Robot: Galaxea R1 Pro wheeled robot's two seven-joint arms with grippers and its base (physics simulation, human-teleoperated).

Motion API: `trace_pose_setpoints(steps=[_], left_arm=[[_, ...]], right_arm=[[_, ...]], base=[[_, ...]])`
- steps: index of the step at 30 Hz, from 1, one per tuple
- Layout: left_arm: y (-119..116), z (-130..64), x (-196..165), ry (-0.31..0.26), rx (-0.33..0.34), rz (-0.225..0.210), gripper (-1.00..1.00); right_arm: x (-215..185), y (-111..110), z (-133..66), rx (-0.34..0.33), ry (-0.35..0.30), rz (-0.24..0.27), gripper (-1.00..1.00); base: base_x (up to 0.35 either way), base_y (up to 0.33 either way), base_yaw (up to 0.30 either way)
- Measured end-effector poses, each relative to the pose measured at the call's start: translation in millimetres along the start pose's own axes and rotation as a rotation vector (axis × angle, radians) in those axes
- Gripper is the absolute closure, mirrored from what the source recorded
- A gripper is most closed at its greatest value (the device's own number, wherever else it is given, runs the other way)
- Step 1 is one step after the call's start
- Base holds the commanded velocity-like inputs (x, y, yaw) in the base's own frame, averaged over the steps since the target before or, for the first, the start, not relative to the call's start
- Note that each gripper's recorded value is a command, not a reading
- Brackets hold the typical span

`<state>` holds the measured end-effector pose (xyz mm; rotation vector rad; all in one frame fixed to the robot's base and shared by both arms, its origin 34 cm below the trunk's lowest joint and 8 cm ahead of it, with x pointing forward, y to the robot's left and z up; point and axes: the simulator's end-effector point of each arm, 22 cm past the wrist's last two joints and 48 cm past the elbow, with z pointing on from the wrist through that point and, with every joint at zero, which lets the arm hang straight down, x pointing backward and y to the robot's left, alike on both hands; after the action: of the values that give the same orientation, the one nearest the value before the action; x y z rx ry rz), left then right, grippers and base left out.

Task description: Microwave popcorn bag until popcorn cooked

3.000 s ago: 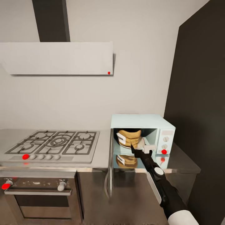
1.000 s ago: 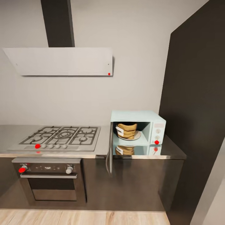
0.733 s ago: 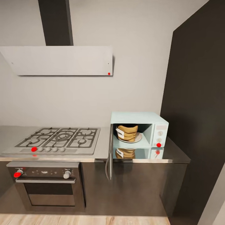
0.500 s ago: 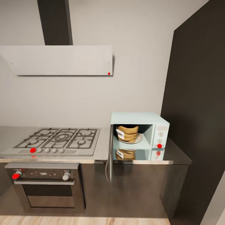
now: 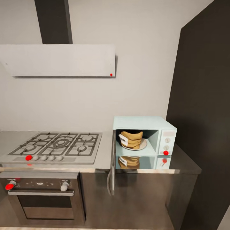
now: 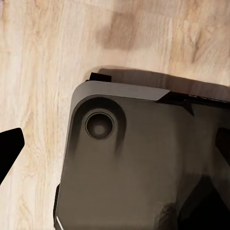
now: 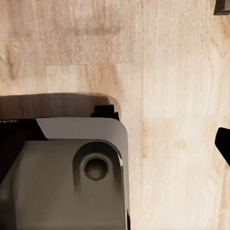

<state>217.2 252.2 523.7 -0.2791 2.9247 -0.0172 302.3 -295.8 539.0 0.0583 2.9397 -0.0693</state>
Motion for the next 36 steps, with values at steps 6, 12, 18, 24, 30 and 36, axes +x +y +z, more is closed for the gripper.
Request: trace_pose_setpoints(steps=[6,12,18,24,30,36], left_arm=[[0,0.0,0,0.000,0.000,0.000,-1.00],[0,0.0,-1,-0.002,0.000,0.001,-1.00],[-8,-5.4,-88,-0.179,0.017,0.008,-1.00],[-33,-71.1,-264,-0.502,0.078,0.019,-1.00],[-75,-224.8,-436,-0.790,0.173,0.040,-1.00],[-118,-302.6,-512,-0.919,0.416,-0.058,-1.00]], right_arm=[[0,0,0.0,0.000,0.000,0.000,-1.00],[-1,-2,0.0,0.003,-0.002,-0.003,-1.00],[0,1,0.0,-0.001,0.001,-0.002,-1.00],[0,2,0.0,-0.003,-0.002,-0.001,-1.00],[-1,-1,0.0,0.002,-0.003,-0.001,-1.00],[-1,-2,0.0,0.003,-0.003,-0.002,-1.00]], base=[[0.000,0.000,0.000],[0.000,0.000,0.000],[0.000,0.000,0.000],[0.000,0.000,0.000],[0.000,0.000,0.000],[0.000,0.000,0.000]])
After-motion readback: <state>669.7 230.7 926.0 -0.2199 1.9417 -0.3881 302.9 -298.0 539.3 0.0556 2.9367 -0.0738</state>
